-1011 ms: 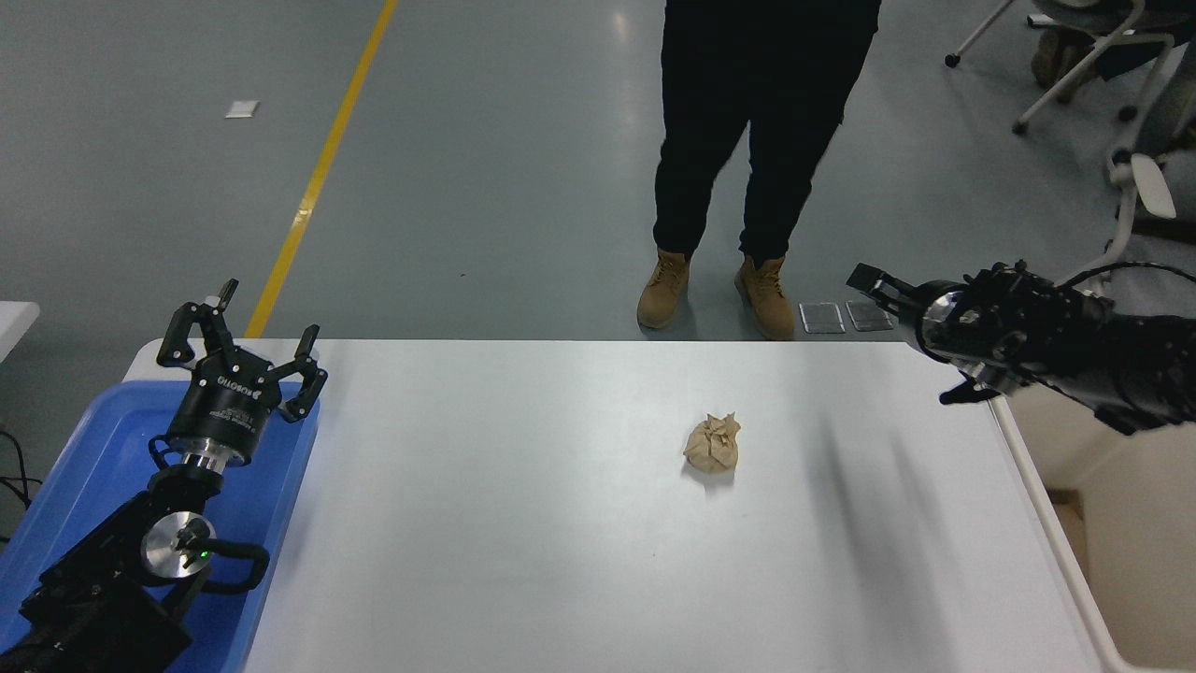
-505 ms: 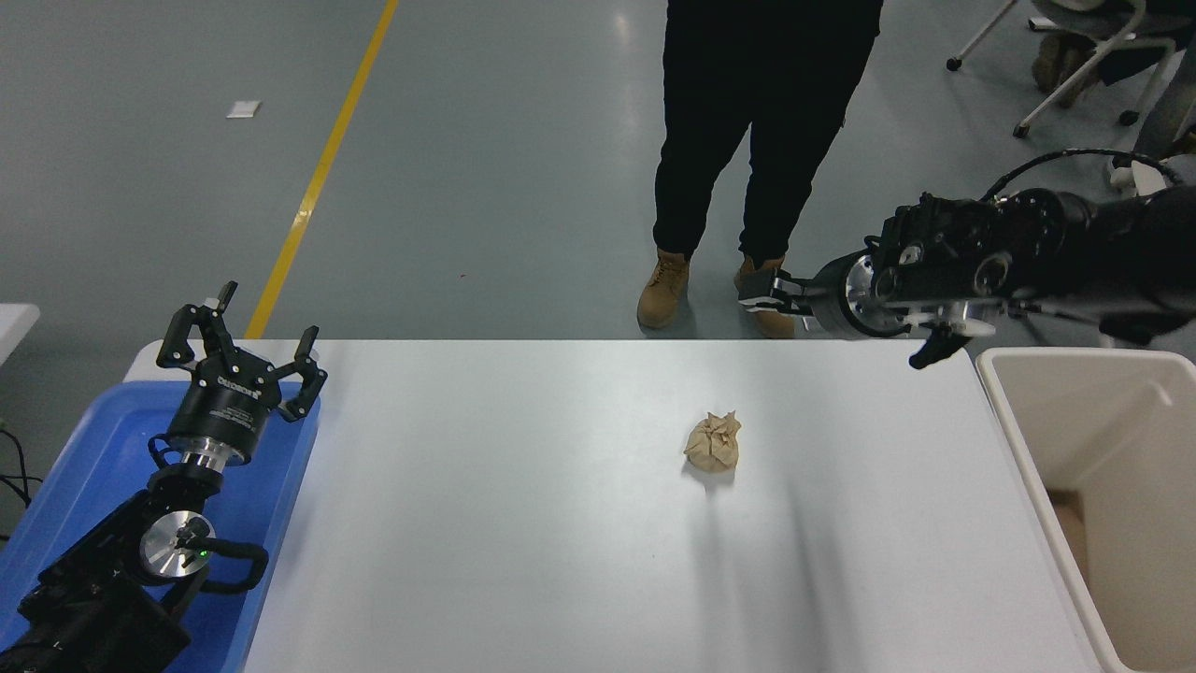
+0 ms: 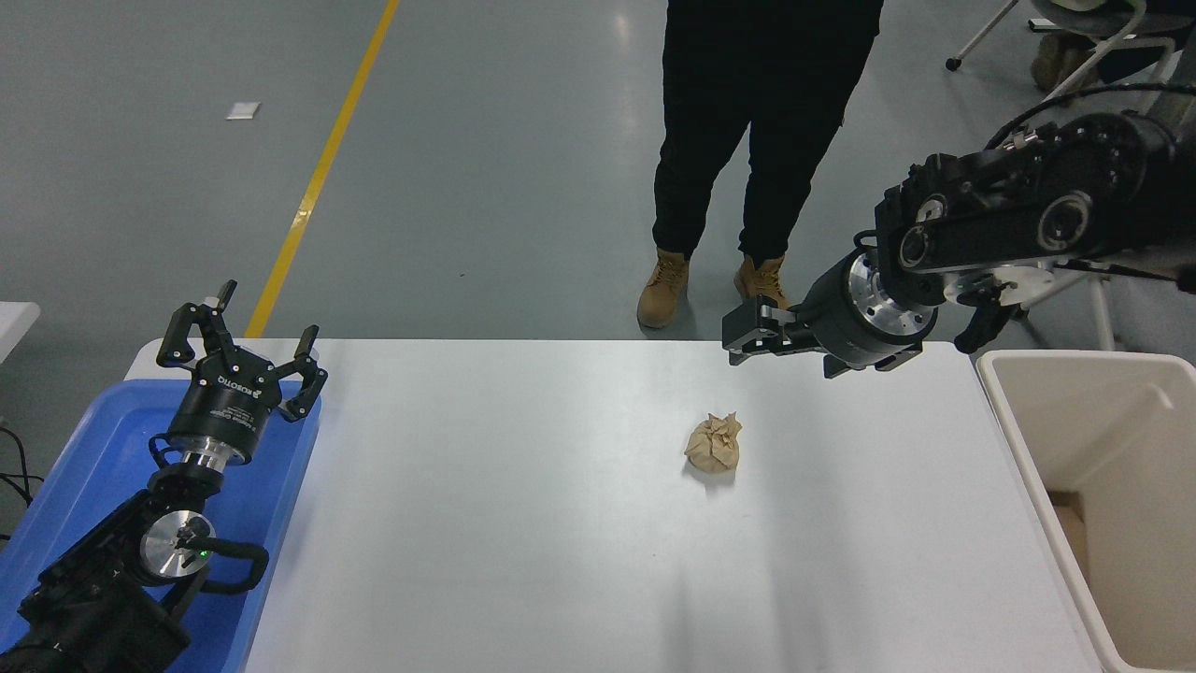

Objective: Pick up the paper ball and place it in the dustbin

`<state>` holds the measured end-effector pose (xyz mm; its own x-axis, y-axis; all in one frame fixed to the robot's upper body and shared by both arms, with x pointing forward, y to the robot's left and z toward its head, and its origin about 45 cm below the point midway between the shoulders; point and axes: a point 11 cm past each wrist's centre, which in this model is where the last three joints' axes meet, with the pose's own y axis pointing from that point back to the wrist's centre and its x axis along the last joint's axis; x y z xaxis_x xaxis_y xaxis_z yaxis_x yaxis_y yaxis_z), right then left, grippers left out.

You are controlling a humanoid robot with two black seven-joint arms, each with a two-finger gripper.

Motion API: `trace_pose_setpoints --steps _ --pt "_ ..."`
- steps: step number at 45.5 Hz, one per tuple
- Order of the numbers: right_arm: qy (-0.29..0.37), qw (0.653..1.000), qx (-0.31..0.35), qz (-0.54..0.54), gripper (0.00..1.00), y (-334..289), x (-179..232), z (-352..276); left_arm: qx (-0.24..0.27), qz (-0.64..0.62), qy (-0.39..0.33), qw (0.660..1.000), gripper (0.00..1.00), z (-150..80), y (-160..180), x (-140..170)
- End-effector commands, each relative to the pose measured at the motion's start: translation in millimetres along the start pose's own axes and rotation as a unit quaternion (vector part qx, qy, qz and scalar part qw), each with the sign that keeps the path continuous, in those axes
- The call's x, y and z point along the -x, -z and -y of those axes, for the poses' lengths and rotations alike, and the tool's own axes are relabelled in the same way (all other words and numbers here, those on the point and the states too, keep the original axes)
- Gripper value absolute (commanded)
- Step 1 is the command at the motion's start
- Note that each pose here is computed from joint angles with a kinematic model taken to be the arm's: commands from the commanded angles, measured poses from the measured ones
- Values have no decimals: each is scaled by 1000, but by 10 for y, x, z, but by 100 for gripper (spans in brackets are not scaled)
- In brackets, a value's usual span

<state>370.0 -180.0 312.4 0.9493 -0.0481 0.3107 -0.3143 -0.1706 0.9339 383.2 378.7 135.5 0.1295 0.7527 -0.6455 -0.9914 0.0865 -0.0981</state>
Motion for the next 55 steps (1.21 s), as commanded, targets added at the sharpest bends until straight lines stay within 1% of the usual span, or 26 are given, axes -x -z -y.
trace_pose_setpoints --steps 1,7,15,22,30,49,55 --pt "9 1000 1 -9 100 54 32 62 0 0 0 1000 98 0 0 0" --pt "23 1000 1 -14 100 100 82 348 0 1 0 1000 98 -1 -7 -3" --pt "19 1000 5 -5 100 38 77 848 0 0 0 1000 98 0 0 0" --pt "21 1000 10 7 100 -46 170 1278 0 0 0 1000 98 0 0 0" --pt "-10 999 17 35 100 -264 66 1509 0 0 0 1000 98 0 0 0" --pt "-50 995 35 75 100 -620 214 1892 0 0 -1 1000 98 -2 0 -4" --pt "-55 994 22 96 100 -615 273 1991 0 0 0 1000 98 0 0 0"
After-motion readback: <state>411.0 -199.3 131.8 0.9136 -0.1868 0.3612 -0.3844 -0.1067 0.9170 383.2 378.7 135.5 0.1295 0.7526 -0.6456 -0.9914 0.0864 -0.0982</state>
